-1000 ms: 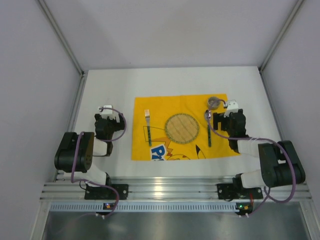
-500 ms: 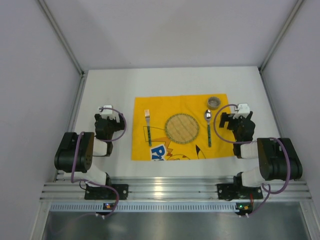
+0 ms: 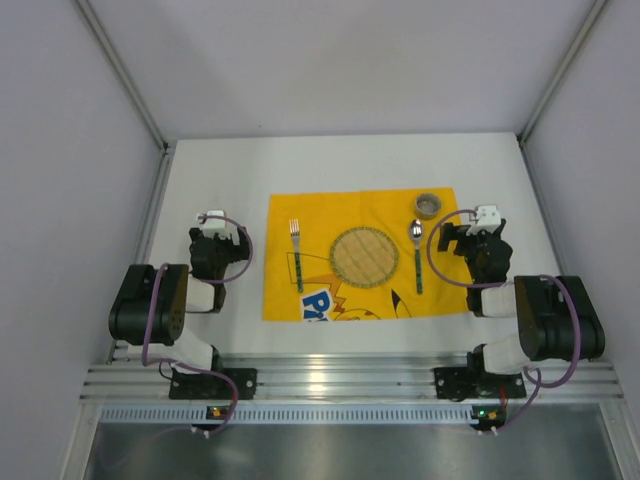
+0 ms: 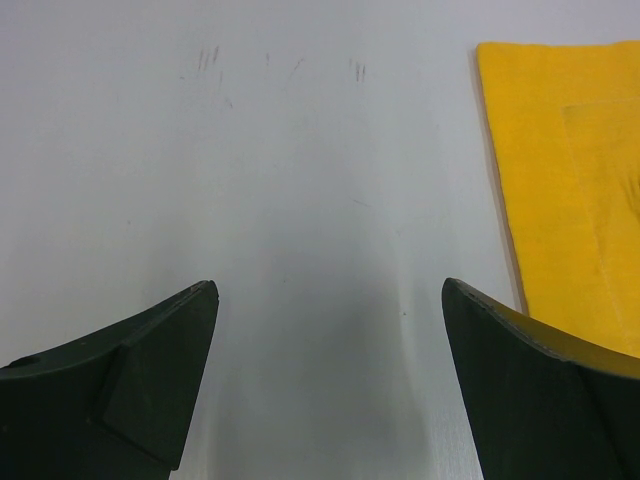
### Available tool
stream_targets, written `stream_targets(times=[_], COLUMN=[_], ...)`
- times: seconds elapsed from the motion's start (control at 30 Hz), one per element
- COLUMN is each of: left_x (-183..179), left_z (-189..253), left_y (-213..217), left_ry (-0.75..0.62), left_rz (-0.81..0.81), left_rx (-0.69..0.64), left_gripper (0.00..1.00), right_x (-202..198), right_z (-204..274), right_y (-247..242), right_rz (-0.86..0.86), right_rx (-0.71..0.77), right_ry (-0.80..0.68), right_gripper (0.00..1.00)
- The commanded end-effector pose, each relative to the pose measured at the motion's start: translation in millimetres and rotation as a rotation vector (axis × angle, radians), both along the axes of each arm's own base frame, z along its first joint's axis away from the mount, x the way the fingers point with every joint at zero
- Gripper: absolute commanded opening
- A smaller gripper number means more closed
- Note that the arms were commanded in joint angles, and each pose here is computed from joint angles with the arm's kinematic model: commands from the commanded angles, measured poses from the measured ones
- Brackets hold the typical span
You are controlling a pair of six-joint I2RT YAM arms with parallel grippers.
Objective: Set the dinner table for one person
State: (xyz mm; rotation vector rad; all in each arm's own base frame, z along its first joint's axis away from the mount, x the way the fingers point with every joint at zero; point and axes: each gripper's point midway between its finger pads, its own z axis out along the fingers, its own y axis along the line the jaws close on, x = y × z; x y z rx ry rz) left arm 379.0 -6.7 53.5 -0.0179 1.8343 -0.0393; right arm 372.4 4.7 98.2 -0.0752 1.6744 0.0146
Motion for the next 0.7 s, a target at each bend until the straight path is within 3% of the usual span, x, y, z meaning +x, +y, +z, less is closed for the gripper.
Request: stream_targets(times=[0.0, 0.67], left_x=[13.5, 13.5], left_z=[28.8, 28.2], left_y=[-2.1, -2.1], left_ry=[-0.107, -0.105], left_rz=[-0.011, -0.011], left_rx=[-0.011, -0.011], left_gripper=[0.99, 0.99], right_x=[7.5, 7.7], right_z=[22.3, 22.1], right_y=[1.0, 1.6], right_rz=[0.015, 0.012], right_rx=[0.001, -0.002], right_ry=[-0.082, -0.078], right_gripper=[1.00, 1.00])
